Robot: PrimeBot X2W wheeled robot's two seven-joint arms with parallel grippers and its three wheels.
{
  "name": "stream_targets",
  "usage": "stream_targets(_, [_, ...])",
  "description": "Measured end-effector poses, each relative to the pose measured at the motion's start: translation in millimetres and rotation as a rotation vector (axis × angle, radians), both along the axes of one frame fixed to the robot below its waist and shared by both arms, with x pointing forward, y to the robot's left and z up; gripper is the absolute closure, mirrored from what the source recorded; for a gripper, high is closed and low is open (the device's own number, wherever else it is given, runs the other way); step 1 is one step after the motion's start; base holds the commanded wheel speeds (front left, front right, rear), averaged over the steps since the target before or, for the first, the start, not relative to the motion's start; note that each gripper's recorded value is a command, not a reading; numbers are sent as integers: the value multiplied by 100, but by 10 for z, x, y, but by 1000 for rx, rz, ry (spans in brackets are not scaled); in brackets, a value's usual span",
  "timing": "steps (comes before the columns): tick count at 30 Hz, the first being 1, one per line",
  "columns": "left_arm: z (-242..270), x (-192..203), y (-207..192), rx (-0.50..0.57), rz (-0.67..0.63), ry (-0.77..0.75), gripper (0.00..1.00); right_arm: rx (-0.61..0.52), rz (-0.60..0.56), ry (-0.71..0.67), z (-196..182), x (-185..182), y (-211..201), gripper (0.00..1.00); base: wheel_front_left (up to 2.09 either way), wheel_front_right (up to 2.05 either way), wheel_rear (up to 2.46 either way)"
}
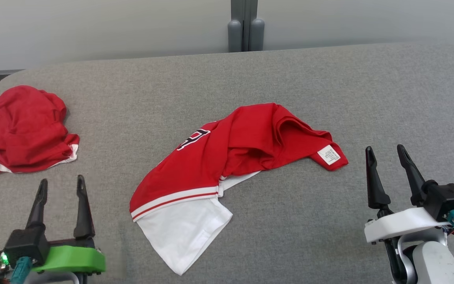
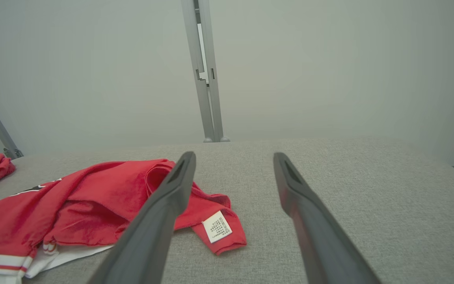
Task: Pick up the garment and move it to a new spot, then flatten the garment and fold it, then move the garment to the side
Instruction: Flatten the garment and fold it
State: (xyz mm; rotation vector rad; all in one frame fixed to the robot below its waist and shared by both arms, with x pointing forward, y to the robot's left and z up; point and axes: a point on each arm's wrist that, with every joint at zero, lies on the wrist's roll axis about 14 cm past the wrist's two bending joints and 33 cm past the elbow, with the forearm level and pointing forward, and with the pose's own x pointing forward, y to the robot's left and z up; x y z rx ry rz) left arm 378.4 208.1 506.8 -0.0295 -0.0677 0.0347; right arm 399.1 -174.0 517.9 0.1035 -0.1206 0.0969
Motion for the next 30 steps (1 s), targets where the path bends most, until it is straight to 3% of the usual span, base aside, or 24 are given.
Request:
stream_targets(14, [-323,-91,268,9,60,90,0,7,14,62,-205,10,61,0,0,0,0])
stream_targets(22, [-260,-61,287,14,66,67,0,-20,160,51,-158,204,527,0,0,0,0])
stream_targets(30, [-223,-31,274,8,65,52,0,-103,293,142,-357,568,951,0,0,0,0])
